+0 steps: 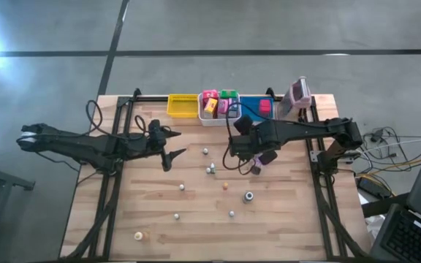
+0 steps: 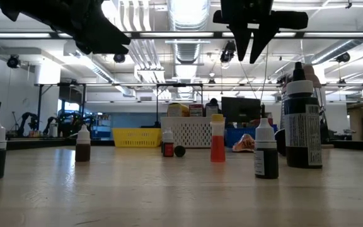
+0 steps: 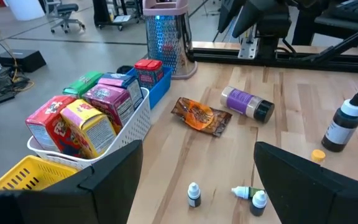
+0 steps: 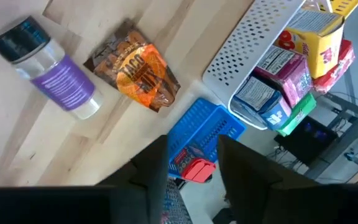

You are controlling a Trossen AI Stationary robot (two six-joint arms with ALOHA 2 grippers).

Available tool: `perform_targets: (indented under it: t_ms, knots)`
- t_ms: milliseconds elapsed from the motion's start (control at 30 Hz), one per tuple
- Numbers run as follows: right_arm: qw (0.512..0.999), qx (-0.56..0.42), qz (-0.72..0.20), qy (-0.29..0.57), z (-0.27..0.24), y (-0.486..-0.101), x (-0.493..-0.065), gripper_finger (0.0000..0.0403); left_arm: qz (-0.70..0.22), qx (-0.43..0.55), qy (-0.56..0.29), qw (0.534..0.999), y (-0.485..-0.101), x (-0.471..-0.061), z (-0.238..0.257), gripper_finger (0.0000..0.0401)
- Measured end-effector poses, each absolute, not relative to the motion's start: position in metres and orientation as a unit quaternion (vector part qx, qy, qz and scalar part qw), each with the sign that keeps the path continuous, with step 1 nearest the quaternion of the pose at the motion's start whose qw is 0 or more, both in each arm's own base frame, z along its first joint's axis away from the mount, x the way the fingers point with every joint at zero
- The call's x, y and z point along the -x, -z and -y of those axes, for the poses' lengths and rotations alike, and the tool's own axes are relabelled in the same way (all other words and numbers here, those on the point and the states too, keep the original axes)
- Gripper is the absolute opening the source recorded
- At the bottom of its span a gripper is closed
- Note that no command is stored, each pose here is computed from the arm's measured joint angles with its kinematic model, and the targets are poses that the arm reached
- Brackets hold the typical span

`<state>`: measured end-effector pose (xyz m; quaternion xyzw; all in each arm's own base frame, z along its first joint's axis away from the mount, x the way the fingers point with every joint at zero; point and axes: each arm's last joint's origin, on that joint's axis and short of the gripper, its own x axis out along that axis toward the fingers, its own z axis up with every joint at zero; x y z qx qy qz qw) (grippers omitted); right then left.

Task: Pick & Place Kitchen Items
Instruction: Put the black seasoning bottle into the blue basket

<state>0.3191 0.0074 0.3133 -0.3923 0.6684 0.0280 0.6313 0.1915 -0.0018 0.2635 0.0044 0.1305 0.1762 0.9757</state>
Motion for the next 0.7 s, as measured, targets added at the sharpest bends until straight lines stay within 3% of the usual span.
perform_targets:
  t_ms: [300,700]
  knots:
    - [0.623,0.363,-0.689,-0.078,-0.009,-0.302,-0.315,0.0206,-0.132,-0.005,-0.176,0.975,-0.263,-0.191,0.002,0.0312]
    - [0.614,0.314,-0.711,-0.140,-0.011,-0.280,-0.308,0.0241,-0.164,-0.011,-0.171,0.971,-0.257,-0.190,0.002,0.0312]
